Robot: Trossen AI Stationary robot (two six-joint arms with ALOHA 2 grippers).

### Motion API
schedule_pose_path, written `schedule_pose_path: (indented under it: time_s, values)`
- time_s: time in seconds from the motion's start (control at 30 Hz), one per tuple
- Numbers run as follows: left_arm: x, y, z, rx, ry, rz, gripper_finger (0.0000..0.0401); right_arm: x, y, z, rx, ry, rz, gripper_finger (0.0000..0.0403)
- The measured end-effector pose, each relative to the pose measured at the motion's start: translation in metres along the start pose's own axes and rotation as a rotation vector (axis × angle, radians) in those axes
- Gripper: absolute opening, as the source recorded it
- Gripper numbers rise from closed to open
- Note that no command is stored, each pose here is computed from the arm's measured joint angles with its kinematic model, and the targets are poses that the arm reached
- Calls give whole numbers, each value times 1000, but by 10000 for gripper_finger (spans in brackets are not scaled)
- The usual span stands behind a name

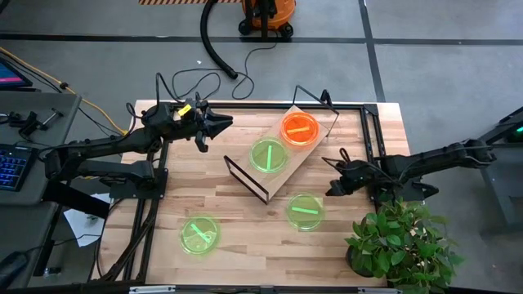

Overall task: Place and stack plates onto a shelf
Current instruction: Stack the right green plate on top of the green plate on the shelf

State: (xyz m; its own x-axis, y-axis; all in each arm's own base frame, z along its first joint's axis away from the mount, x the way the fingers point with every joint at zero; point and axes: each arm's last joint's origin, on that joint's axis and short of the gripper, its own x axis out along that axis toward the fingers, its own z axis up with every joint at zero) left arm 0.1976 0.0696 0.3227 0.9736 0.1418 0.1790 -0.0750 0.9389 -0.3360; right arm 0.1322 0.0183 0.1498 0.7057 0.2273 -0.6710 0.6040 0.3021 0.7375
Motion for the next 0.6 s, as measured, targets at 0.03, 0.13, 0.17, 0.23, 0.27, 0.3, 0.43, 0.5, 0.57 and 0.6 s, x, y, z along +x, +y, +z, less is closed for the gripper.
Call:
schedule_pose_path:
  time_s: [0.03,0.13,0.17,0.23,0.27,0.3,0.43,0.5,0.57,0.6]
  values:
    - [0,0,0,0,0,1,71,1,0,0,13,-4,-7,33]
    - [0,0,0,0,0,1,71,4,-1,0,26,-31,-36,80]
    - [0,0,0,0,0,1,71,5,-1,0,26,-43,-46,98]
    - [0,0,0,0,-1,2,71,9,0,-1,24,-62,-51,133]
    - [0,0,0,0,-1,2,71,11,2,-2,23,-77,-45,149]
    - [0,0,0,0,-1,3,71,14,3,-2,19,-95,-41,163]
    - [0,0,0,0,-2,6,71,26,6,-6,-6,-157,-55,200]
    - [0,0,0,0,-4,11,71,32,4,-8,-11,-165,-88,205]
    - [0,0,0,0,-5,12,71,38,3,-10,-18,-173,-114,206]
    - [0,0,0,0,-5,12,71,42,3,-11,-20,-177,-115,205]
